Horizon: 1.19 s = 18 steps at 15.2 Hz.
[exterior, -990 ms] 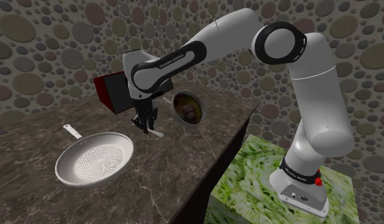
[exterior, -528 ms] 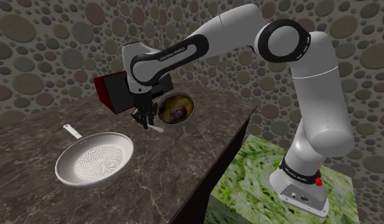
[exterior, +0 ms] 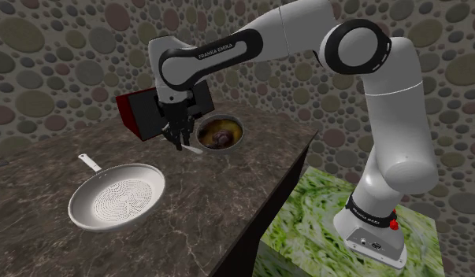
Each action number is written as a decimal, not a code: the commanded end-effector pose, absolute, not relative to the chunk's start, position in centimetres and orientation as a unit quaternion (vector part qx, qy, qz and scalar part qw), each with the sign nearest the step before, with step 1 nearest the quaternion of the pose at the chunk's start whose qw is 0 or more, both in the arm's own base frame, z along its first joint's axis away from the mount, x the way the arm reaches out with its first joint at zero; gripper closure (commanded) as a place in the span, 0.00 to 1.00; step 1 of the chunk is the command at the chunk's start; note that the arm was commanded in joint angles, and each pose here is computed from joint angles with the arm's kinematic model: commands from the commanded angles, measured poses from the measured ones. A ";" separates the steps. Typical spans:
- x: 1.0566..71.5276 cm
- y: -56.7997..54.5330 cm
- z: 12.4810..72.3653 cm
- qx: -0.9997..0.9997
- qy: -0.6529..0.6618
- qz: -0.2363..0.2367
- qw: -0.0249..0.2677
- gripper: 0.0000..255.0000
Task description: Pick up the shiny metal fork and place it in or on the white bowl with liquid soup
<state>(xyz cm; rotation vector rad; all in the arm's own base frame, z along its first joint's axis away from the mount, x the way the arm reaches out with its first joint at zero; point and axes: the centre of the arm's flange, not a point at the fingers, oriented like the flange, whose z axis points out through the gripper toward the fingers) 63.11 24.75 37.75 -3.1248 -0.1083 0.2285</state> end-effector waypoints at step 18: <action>63.1 24.7 47.8 -0.997 -0.034 0.073 0.003 1.00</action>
